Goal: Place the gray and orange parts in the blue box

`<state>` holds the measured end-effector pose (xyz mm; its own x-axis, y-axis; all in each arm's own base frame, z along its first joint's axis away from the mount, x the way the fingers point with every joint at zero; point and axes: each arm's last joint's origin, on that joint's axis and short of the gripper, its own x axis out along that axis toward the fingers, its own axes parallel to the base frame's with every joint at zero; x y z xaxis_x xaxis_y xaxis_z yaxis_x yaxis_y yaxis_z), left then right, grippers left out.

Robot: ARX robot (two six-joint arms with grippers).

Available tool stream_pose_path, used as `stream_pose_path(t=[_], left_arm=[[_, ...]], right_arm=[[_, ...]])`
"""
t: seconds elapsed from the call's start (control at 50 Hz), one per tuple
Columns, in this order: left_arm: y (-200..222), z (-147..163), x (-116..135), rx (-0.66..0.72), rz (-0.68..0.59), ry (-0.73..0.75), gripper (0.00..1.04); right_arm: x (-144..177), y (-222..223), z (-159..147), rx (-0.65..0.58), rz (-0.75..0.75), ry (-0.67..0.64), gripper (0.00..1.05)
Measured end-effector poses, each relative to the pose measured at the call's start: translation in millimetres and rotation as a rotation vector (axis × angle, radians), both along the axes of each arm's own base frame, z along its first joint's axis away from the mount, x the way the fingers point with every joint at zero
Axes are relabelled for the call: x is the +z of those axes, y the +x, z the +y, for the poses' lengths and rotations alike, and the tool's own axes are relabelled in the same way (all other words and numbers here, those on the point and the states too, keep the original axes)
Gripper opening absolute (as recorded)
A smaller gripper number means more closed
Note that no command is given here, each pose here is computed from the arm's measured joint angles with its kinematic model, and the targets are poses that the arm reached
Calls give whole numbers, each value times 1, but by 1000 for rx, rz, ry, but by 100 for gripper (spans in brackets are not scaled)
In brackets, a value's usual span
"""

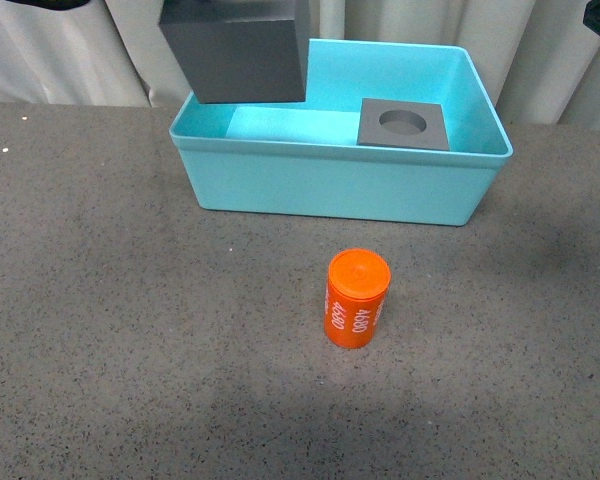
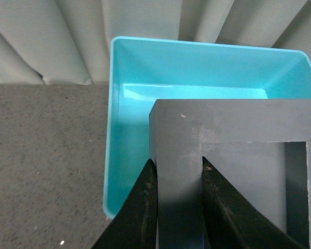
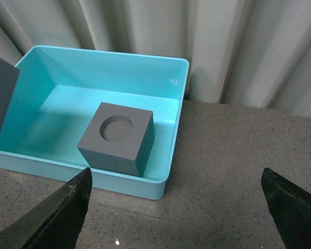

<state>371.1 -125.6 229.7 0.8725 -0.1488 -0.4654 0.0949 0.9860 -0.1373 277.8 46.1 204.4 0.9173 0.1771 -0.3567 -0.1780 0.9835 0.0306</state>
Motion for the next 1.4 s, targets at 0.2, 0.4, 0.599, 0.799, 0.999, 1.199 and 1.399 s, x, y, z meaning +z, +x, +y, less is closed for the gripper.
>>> stream_pose_path(t=[0.2, 0.4, 0.599, 0.799, 0.999, 1.199, 1.399], left_arm=[[34, -4, -23, -2, 18, 26, 18], [57, -2, -43, 19, 55, 49, 18], [73, -1, -62, 26, 115, 111, 18], [81, -6, -78, 24, 185, 137, 18], [82, -6, -88, 35, 219, 157, 18], [83, -4, -83, 55, 225, 111, 42], [74, 1, -53, 41, 150, 28, 67]], right_arm=[[0, 0, 0, -1, 0, 0, 95], [0, 0, 0, -1, 0, 0, 95], [0, 0, 0, 0, 0, 0, 95], [0, 0, 0, -1, 0, 0, 95], [0, 0, 0, -1, 0, 0, 95], [0, 0, 0, 0, 0, 0, 95], [0, 0, 0, -1, 0, 0, 95]])
